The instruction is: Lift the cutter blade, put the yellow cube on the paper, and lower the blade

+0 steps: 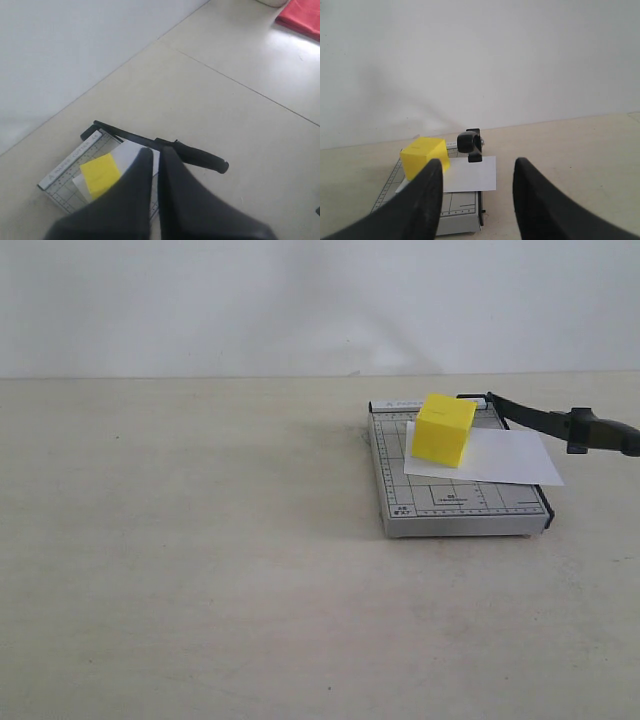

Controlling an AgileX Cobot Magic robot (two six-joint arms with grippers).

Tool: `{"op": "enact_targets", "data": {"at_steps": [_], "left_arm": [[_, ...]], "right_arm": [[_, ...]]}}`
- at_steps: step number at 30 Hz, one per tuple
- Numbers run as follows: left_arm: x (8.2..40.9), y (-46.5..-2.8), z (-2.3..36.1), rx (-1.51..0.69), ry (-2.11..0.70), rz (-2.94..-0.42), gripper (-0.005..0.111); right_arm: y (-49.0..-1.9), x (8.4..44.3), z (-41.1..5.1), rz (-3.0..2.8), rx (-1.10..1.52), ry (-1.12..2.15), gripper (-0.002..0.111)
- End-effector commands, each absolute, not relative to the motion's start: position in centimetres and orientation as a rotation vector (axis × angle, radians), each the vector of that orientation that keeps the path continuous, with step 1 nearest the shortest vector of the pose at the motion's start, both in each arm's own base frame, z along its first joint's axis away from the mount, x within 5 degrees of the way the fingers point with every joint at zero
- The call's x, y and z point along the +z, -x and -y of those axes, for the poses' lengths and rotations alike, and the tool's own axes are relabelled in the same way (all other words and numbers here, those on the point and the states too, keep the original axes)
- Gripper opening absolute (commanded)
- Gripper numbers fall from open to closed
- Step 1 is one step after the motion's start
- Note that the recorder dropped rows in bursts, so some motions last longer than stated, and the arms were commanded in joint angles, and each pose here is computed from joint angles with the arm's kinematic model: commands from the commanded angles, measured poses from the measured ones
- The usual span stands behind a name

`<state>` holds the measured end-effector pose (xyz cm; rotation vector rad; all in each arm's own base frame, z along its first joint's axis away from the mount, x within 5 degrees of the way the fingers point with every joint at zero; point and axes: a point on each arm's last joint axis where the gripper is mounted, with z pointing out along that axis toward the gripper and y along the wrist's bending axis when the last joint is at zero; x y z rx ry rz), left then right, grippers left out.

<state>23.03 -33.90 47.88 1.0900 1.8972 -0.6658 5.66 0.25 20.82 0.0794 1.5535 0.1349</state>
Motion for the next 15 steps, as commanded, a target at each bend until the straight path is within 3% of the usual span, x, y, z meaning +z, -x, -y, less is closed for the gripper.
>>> {"op": "enact_targets", "data": {"at_steps": [1,9,15], "left_arm": [[48.0,-21.5,31.6,-0.660,-1.043,-1.835,0.004],[43.0,-19.2,26.4,-0.709,-0.826,-1.616,0.004],[36.8,-17.7,20.6,-0.621,-0.774,-1.712,0.004]], "right_arm": [[-5.6,20.7,-0.2,-1.547,0.130,-0.077,0.043],[-5.6,20.8,-0.2,-1.545,0.130,-0.077,0.043],[-5.6,20.8,-0.2,-1.545,0.130,-0.077,0.043]]}}
